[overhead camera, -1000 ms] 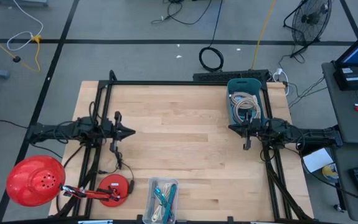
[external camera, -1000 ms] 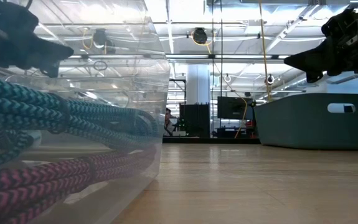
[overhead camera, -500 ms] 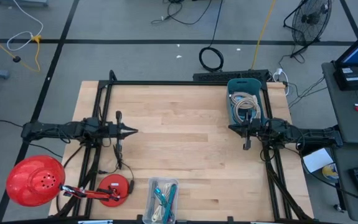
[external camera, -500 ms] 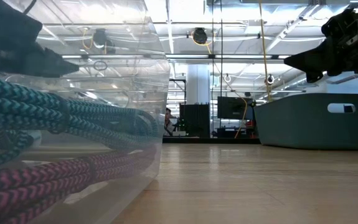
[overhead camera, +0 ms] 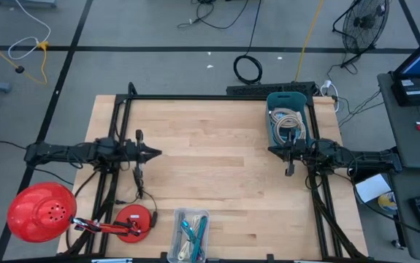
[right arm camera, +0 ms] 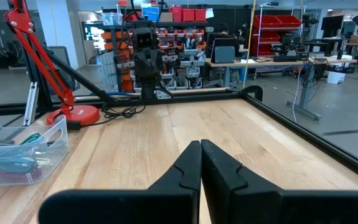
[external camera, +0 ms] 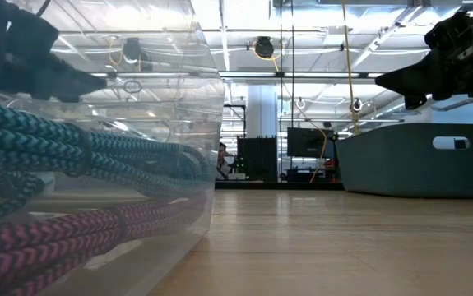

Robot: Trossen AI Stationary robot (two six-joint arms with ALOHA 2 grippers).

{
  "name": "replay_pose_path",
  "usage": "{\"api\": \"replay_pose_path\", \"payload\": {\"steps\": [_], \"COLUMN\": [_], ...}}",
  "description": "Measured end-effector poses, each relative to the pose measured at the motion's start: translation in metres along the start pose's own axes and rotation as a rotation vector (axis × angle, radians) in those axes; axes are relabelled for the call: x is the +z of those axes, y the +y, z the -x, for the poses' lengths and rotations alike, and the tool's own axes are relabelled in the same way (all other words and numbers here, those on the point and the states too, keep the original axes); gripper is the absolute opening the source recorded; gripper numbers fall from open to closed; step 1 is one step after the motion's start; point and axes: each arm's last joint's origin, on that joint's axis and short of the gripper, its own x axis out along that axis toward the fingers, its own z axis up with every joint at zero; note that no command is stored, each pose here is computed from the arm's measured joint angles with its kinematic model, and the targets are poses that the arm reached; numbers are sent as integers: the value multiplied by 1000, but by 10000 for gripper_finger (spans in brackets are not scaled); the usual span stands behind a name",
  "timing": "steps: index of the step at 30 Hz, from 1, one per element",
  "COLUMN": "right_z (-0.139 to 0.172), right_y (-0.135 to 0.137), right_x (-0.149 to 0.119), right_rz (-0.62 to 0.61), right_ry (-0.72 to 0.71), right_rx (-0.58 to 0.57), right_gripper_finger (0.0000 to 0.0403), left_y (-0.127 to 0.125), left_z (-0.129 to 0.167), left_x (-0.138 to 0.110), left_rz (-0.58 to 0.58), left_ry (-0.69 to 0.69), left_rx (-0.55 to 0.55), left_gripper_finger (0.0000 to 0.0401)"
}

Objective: Pick & Place USB Port
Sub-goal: Return to Home Position

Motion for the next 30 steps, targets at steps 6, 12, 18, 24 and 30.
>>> {"api": "replay_pose_path", "payload": {"steps": [6, 12, 18, 24, 30], "right_z": [0, 0, 0, 0, 0], "right_y": [0, 0, 0, 0, 0], "right_x": [0, 0, 0, 0, 0], "right_rz": [0, 0, 0, 0, 0], "right_ry": [0, -1, -1, -1, 0], "right_rx": [0, 0, 0, 0, 0], "right_gripper_finger": [0, 0, 0, 0, 0], "left_y": [1, 1, 2, 5, 6], "left_z": [0, 2, 3, 2, 2], "left_x": [8, 13, 7, 4, 6], "left_rz": [135, 212, 341, 458, 466], "left_ry": [-76, -26, 58, 0, -20], "left_rx": [2, -6, 30, 171, 196], "left_gripper_finger": [26, 26, 26, 26, 26]}}
